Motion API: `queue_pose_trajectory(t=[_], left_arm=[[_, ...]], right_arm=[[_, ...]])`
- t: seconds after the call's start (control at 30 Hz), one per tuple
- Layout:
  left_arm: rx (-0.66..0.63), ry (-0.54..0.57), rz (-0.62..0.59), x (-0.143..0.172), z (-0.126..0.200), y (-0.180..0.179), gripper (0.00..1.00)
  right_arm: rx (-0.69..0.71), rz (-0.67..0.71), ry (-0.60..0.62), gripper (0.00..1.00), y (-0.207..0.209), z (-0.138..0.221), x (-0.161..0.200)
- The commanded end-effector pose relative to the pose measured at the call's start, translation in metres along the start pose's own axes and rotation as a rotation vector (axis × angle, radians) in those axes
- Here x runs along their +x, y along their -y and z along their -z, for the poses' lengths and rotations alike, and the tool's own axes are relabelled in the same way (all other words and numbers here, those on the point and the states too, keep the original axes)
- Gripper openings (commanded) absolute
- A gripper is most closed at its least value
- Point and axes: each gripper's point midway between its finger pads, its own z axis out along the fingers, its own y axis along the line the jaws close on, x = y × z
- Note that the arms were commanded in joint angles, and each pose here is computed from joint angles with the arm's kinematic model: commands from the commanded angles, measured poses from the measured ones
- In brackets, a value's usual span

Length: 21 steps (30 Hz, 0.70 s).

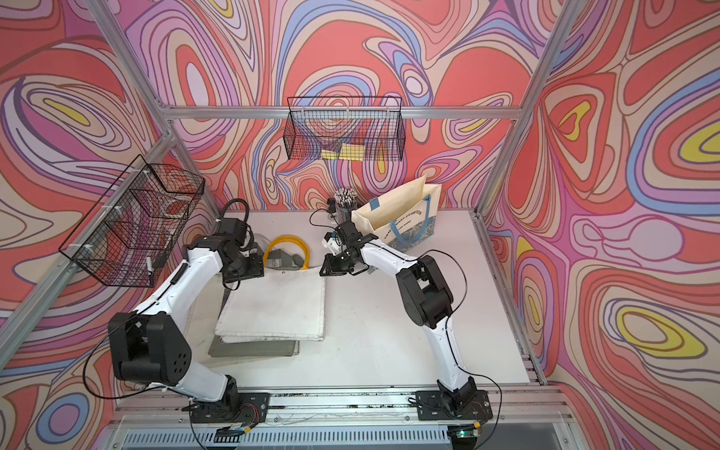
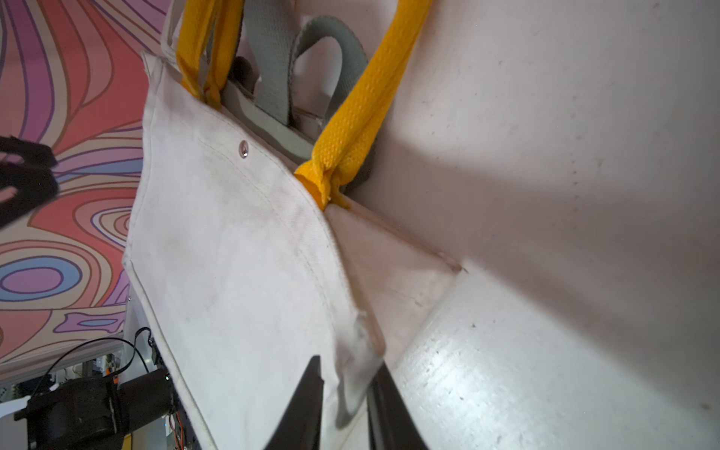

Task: Put away the canvas bag
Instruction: Adjust the canvas bag at the center of the board.

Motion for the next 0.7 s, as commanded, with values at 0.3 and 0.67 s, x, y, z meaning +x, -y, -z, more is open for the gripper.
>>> queue_pose_trajectory(t=[0.3,0.67], left_arm=[[0.007,-0.079,0.027,0.005,-0.045,-0.044,0.84],[0.049,-0.111,0.039,0.001,-0.082,-0.041,0.76]], right_arm=[[0.004,0.006,0.024,0.44,-0.002,0.002,0.0],[0.041,-0.002,-0.031,0.41,0.01,-0.016,0.017]])
